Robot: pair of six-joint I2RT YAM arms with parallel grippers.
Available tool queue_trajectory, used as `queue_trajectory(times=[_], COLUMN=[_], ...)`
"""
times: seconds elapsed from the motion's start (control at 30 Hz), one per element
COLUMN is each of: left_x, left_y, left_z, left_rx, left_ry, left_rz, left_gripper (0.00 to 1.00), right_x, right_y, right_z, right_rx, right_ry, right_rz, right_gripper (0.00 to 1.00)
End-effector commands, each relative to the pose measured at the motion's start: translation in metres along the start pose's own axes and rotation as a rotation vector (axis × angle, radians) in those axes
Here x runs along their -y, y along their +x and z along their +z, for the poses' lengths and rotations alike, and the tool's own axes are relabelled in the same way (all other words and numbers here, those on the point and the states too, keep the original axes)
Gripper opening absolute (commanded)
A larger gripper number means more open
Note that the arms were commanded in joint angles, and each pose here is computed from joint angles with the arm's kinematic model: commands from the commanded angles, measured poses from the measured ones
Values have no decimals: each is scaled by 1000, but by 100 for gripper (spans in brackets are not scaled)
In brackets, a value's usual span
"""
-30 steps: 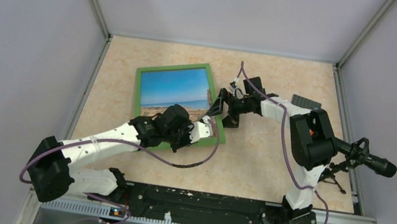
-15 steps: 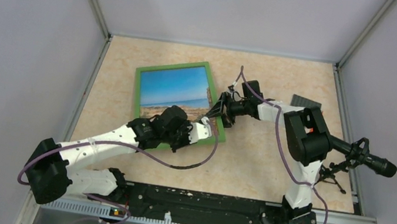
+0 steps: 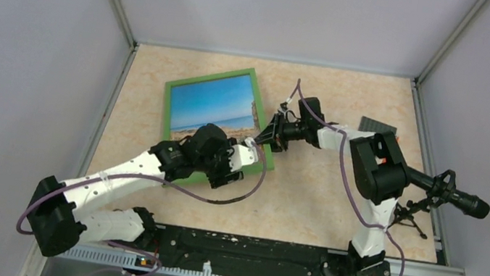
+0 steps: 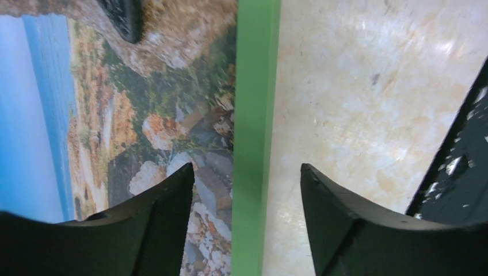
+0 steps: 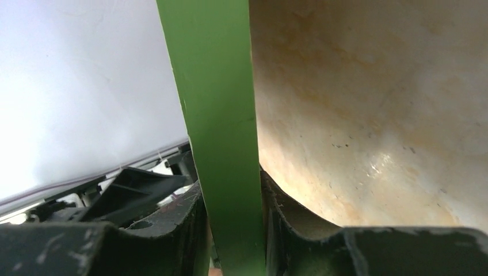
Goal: Take the photo out of the frame
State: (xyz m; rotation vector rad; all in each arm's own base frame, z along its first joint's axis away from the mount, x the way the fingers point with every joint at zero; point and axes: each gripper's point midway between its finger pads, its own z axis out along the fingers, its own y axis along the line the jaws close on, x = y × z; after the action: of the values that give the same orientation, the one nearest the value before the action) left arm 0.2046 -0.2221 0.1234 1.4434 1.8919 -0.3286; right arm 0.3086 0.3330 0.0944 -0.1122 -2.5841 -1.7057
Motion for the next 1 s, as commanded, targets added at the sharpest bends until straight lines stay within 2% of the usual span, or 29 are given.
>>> queue_trajectory(times=[0.0, 0.13, 0.2, 0.4, 0.73, 0.97], left_x=[-10, -34, -51, -104, -216, -268], left_y=[-47, -61, -70, -86, -60, -41], left_z=[-34, -61, -74, -104, -149, -188], left_rx=[107, 135, 165, 226, 277, 343], left_ry=[79, 107, 91, -12, -333, -483], left_rz=[-89, -195, -245, -399, -752, -837], left_gripper=[79, 89, 91, 94, 96, 99], right_x=[-54, -63, -69, -87, -133, -170], right_y=[-5, -7, -9, -22, -44, -61], right_z=[-8, -13, -16, -26, -59, -91], right_rx=[6, 25, 39, 97, 243, 339], right_ry=[-56, -28, -13, 71, 209, 308], right_rz=[-138, -190, -219, -306, -499, -713], right_gripper=[18, 3, 0, 0, 0, 0])
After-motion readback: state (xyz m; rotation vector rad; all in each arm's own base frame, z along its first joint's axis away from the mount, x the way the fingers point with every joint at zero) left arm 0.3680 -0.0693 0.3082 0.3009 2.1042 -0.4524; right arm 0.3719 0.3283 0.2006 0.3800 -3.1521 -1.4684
